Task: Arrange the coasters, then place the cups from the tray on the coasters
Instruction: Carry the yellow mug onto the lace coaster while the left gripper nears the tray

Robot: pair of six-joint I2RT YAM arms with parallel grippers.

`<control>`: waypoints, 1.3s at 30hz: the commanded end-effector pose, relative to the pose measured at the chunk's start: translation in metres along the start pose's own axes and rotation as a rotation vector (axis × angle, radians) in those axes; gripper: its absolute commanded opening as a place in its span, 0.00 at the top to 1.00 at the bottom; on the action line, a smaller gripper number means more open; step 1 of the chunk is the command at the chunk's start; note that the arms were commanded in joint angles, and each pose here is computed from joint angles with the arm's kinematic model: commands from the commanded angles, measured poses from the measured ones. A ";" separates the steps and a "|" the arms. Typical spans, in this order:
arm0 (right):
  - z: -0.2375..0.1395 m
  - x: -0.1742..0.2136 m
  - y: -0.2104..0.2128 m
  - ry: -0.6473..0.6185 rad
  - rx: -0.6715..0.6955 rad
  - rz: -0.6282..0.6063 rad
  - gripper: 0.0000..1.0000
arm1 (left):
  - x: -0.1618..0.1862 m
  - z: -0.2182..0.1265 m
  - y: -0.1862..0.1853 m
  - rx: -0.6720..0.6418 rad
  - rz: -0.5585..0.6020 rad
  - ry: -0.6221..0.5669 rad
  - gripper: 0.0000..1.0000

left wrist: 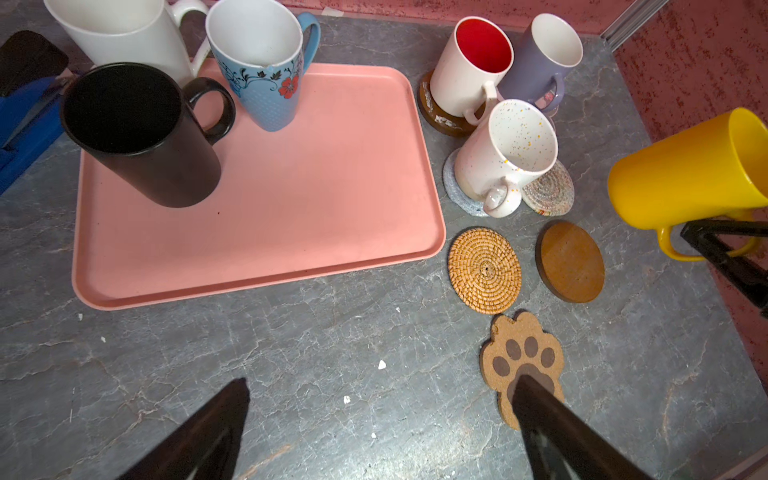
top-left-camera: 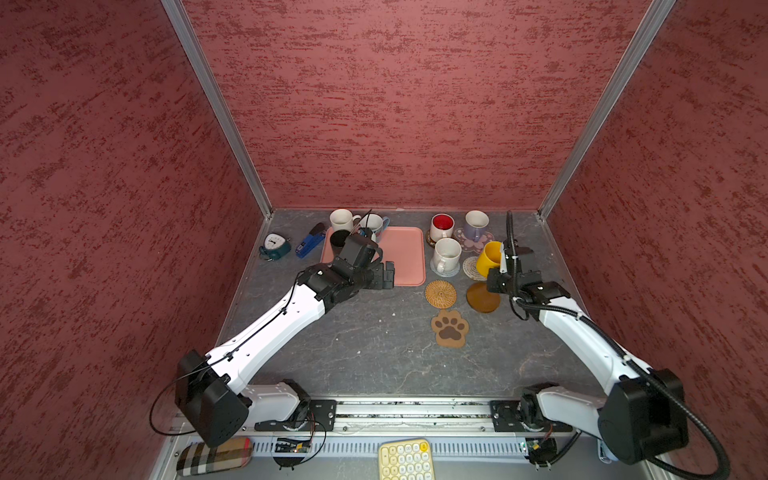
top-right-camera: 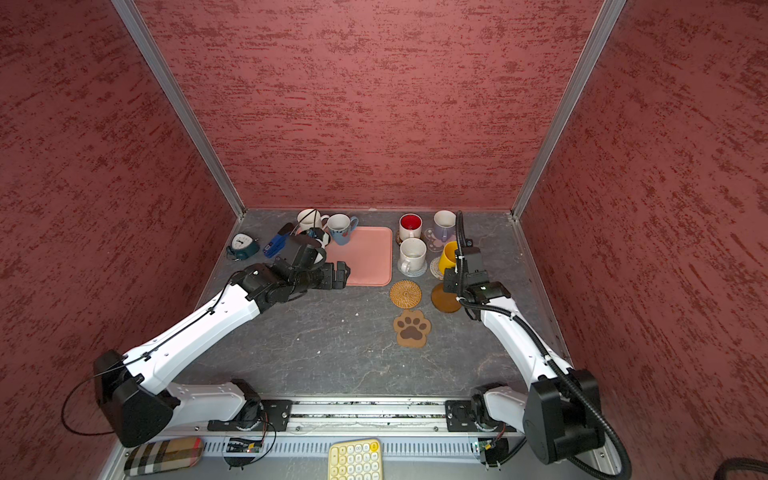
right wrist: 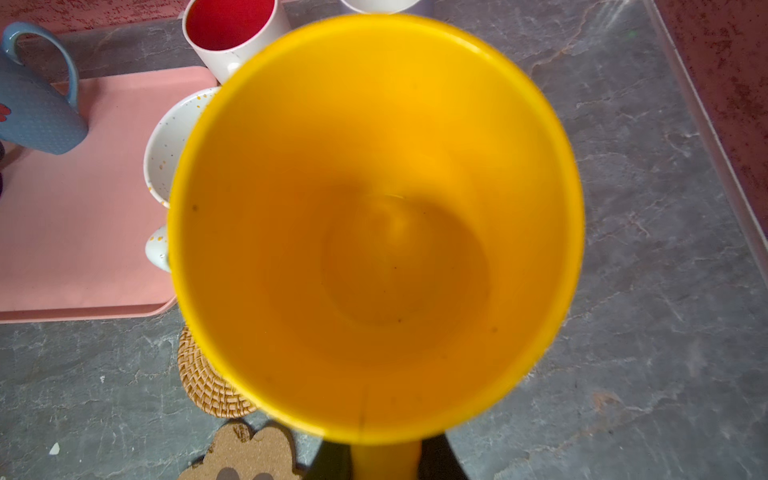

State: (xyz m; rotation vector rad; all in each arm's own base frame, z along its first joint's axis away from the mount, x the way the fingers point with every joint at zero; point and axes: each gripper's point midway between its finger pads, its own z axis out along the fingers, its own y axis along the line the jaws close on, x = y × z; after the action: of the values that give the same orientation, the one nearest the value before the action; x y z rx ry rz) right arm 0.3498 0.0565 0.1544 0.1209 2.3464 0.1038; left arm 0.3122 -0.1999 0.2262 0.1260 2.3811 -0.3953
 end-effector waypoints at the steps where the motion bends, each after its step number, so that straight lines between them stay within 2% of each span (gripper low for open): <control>1: 0.003 -0.035 0.003 -0.134 -0.002 0.026 1.00 | -0.001 0.011 0.001 0.019 0.002 0.005 0.00; 22: 0.069 -0.047 -0.002 -0.079 0.071 0.011 1.00 | -0.030 0.059 0.014 0.023 -0.033 0.052 0.00; 39: 0.102 -0.042 -0.003 -0.039 0.079 -0.008 1.00 | -0.036 0.070 0.019 0.012 -0.045 0.073 0.00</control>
State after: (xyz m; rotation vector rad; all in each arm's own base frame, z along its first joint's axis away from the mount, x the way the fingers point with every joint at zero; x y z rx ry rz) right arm 0.4181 0.0533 0.0752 0.1414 2.4637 -0.0067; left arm 0.3830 -0.2026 0.1969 0.0762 2.4588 -0.4359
